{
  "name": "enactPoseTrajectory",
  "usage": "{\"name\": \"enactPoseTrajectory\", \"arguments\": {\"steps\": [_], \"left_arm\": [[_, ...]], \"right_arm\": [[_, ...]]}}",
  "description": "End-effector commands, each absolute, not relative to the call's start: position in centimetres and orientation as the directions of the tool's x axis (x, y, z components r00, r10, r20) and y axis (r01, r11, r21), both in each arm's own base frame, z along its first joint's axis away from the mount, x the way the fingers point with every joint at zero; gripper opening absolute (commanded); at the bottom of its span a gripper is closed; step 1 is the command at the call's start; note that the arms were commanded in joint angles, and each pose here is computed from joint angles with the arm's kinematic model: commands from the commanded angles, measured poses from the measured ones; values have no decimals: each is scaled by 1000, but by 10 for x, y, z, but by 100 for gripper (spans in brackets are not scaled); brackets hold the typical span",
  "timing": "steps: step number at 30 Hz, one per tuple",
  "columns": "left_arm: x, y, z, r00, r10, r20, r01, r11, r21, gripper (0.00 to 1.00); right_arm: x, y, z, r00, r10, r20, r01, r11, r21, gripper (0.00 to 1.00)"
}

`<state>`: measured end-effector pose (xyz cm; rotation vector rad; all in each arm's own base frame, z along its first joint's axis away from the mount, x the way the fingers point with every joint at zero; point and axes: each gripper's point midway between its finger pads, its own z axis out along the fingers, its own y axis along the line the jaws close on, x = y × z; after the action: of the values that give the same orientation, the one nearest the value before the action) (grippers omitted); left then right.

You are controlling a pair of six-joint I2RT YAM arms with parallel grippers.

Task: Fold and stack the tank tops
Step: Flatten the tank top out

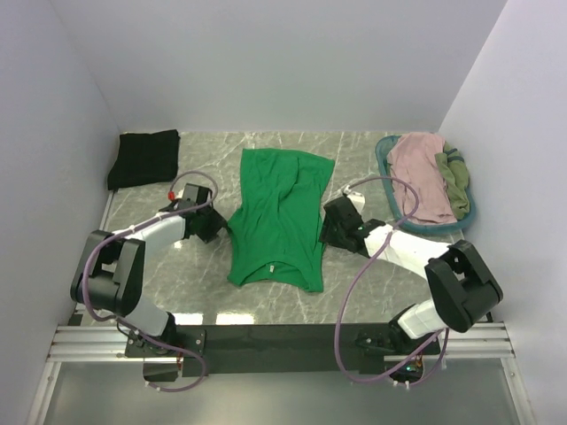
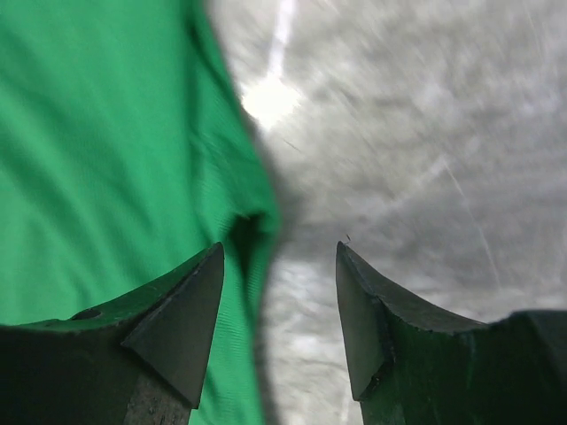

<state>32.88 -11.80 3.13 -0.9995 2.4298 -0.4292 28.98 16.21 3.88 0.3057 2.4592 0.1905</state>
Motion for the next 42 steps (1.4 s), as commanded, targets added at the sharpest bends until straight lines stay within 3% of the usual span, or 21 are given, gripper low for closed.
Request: {"name": "enactPoseTrajectory", "arguments": {"steps": [1, 7, 12, 17, 21, 22, 23, 27, 28, 33, 42], "left_arm": [[370, -133, 67, -609, -707, -360, -458, 684, -569, 49], [375, -137, 73, -593, -724, -351, -430, 654, -622, 38], [374, -143, 53, -627, -714, -314, -446, 658, -607, 41], [371, -141, 33, -642, -714, -280, -496, 665, -558, 39], [365, -133, 29, -626, -725, -288, -531, 667, -523, 33], [364, -133, 27, -627, -725, -285, -535, 666, -520, 30], [365, -133, 27, -629, -725, -280, -535, 665, -521, 25], [363, -133, 24, -635, -723, -271, -547, 669, -503, 6], [359, -129, 20, -634, -725, -268, -566, 672, -478, 1], [352, -106, 20, -578, -771, -269, -655, 634, -410, 1], [318, -60, 23, -487, -839, -243, -747, 544, -381, 1]], "right_arm": [[322, 176, 76, -668, 307, -678, 138, 946, 292, 60], [324, 178, 64, -681, 302, -667, 142, 948, 284, 60], [323, 179, 45, -713, 287, -640, 154, 954, 256, 60], [323, 176, 35, -724, 296, -623, 185, 953, 238, 52], [322, 169, 32, -721, 313, -618, 206, 949, 240, 34], [321, 168, 30, -722, 318, -614, 213, 947, 240, 29], [320, 167, 29, -721, 321, -613, 217, 946, 240, 18], [317, 161, 26, -723, 333, -606, 241, 943, 231, 0], [313, 157, 24, -725, 337, -600, 257, 941, 219, 0], [294, 139, 18, -719, 377, -584, 320, 925, 203, 0], [243, 141, 5, -729, 494, -473, 368, 866, 338, 0]]}}
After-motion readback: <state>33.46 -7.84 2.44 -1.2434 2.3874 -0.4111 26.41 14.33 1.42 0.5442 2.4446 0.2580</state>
